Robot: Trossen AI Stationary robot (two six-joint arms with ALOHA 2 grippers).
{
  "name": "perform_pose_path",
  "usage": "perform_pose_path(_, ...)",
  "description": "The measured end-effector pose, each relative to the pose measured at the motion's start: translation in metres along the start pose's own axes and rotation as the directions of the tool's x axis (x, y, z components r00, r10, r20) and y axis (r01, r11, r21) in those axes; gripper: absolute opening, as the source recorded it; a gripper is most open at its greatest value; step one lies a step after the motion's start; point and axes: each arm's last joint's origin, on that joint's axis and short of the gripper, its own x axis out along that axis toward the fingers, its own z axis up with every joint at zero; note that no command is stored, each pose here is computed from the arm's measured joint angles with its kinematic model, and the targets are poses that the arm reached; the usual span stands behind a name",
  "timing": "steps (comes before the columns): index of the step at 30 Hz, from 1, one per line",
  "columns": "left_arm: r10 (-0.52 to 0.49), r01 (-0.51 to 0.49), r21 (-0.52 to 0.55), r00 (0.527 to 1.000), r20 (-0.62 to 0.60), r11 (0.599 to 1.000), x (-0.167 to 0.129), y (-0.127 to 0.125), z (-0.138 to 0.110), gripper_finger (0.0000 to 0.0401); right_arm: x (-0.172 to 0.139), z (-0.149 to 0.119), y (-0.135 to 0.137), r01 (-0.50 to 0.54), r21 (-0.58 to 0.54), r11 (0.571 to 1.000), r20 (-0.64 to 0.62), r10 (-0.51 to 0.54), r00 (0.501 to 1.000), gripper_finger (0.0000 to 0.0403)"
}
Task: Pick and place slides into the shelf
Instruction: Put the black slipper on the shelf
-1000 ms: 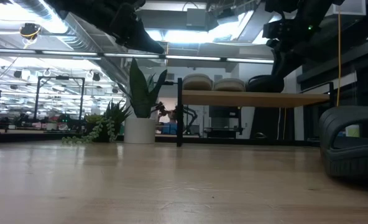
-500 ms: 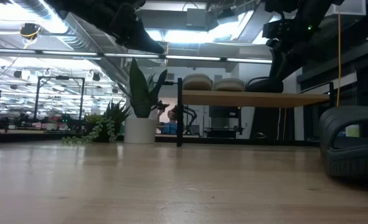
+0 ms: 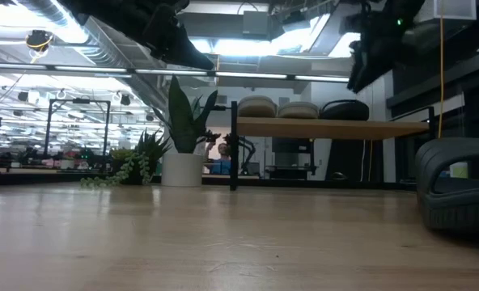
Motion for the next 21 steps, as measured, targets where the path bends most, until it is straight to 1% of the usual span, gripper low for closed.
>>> perform_pose_path(5,0.0,0.0,0.0,1.0,0.0,1.0,0.0,0.0,0.0,0.0,-0.022,0.01,-0.009,0.01,0.066,0.998,0.047,-0.013,0.999,0.0186)
perform_pose_path(8,0.0,0.0,0.0,1.0,0.0,1.0,0.0,0.0,0.0,0.0,-0.033,0.015,-0.011,0.002,0.138,0.99,0.073,-0.012,0.997,0.0177)
perform_pose_path(9,0.0,0.0,0.0,1.0,0.0,1.0,0.0,0.0,0.0,0.0,-0.036,0.016,-0.01,-0.004,0.16,0.987,0.079,-0.009,0.997,0.0167)
perform_pose_path(11,0.0,0.0,0.0,1.0,0.0,1.0,0.0,0.0,0.0,0.0,-0.041,0.018,-0.008,-0.016,0.174,0.985,0.085,0.002,0.996,0.013)
perform_pose_path(14,0.0,0.0,0.0,1.0,0.0,1.0,0.0,0.0,0.0,0.0,-0.044,0.02,0.001,-0.044,0.156,0.987,0.089,0.03,0.996,0.004)
perform_pose_path(15,0.0,0.0,0.0,1.0,0.0,1.0,0.0,0.0,0.0,0.0,-0.046,0.02,0.004,-0.054,0.139,0.989,0.09,0.041,0.995,0.0021)
perform_pose_path(21,0.0,0.0,-0.026,1.0,0.0,1.0,0.0,0.0,0.0,0.0,-0.06,0.023,0.025,-0.046,0.11,0.993,0.118,0.033,0.992,0.0005)
